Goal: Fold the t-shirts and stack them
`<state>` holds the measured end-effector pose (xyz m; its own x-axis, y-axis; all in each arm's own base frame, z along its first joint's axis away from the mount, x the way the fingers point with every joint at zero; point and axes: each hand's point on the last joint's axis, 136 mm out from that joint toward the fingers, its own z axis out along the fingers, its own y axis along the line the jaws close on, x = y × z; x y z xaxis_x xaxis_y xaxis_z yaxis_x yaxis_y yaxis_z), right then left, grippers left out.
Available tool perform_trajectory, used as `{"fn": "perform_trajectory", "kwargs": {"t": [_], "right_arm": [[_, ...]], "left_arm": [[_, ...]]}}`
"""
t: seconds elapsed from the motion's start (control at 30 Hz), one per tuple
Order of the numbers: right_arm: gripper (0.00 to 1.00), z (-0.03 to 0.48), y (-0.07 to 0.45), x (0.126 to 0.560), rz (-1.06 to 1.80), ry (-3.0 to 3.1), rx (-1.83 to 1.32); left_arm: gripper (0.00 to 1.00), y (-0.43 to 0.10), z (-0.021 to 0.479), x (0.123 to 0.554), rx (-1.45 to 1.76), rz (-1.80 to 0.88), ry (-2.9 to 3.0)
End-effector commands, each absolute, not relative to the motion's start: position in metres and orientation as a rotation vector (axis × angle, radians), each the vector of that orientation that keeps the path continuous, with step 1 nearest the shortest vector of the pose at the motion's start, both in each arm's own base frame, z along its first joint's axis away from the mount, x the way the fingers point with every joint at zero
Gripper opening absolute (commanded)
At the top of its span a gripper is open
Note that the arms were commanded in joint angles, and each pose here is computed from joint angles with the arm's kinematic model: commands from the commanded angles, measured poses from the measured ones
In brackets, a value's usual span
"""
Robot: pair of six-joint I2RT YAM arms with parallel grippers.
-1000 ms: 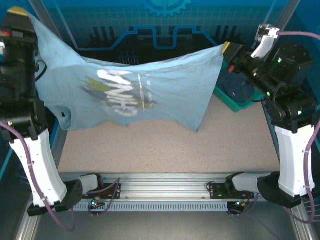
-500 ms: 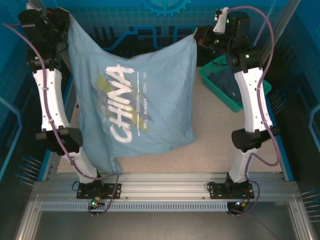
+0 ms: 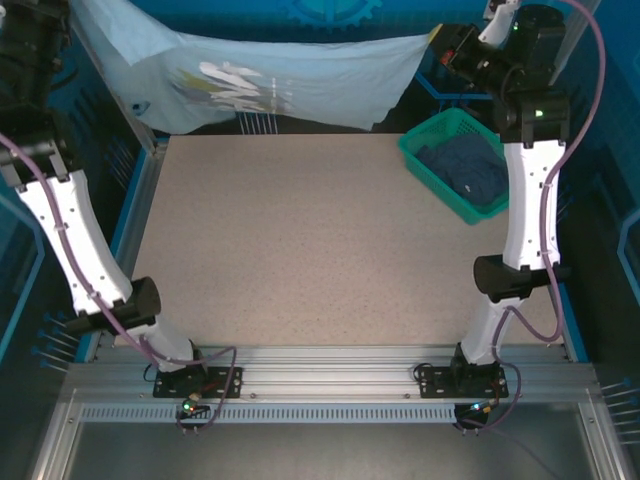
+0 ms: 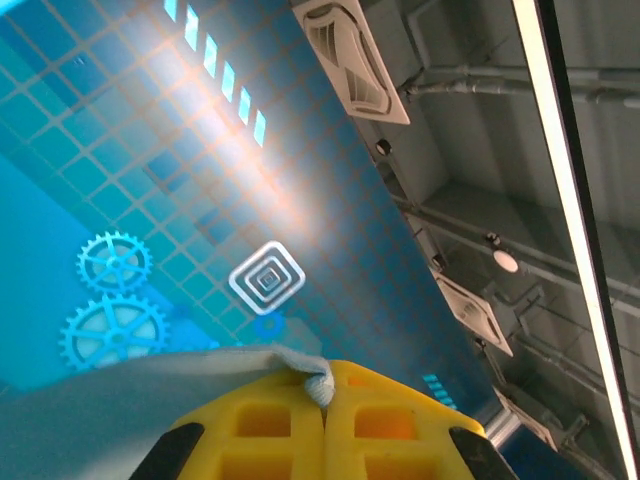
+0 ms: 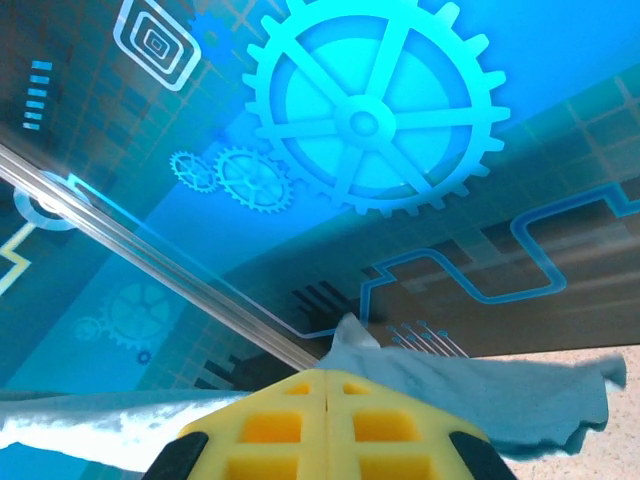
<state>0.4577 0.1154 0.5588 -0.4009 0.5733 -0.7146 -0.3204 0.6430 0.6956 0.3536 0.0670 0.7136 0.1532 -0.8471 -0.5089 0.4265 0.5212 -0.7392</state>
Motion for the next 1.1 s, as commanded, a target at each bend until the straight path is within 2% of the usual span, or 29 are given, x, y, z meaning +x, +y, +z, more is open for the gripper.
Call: {"fn": "perform_trajectory", "kwargs": {"t": [0.0, 0.07, 0.17, 0.3, 0.4, 0.47, 0.57, 0.67, 0.77, 1.07], "right_arm": [[0.0, 0.549, 0.125, 0.439, 1.015, 1.785, 0.159], [0.0, 0.515, 0.133, 0.437, 0.988, 1.878, 0.163], [0.0, 0.424, 0.138, 0.429, 0.883, 2.065, 0.215], [0.0, 0.28, 0.12, 0.399, 0.726, 2.321, 0.381], [0.0, 0.185, 0.112, 0.369, 0.657, 2.501, 0.471], [0.0, 0.133, 0.113, 0.352, 0.63, 2.636, 0.505], [0.0, 0.079, 0.115, 0.332, 0.547, 2.826, 0.526], [0.0, 0.054, 0.1, 0.311, 0.318, 2.944, 0.563], [0.0, 0.049, 0.076, 0.292, 0.111, 2.969, 0.641], [0.0, 0.048, 0.042, 0.271, -0.106, 2.959, 0.725]], "left_arm": [[0.0, 0.046, 0.684, 0.339, -0.487, -0.951, 1.184], [0.0, 0.038, 0.625, 0.348, -0.602, -0.939, 1.325], [0.0, 0.021, 0.482, 0.349, -0.843, -0.927, 1.566], [0.0, -0.003, 0.269, 0.297, -1.244, -0.92, 1.836], [0.0, -0.026, 0.161, 0.249, -1.412, -0.906, 2.024], [0.0, -0.037, 0.114, 0.223, -1.482, -0.886, 2.116], [0.0, -0.043, 0.076, 0.199, -1.567, -0.861, 2.178], [0.0, -0.049, 0.059, 0.187, -1.633, -0.881, 2.205], [0.0, -0.049, 0.056, 0.18, -1.646, -0.837, 2.241], [0.0, -0.059, 0.062, 0.193, -1.655, -0.868, 2.234]]}}
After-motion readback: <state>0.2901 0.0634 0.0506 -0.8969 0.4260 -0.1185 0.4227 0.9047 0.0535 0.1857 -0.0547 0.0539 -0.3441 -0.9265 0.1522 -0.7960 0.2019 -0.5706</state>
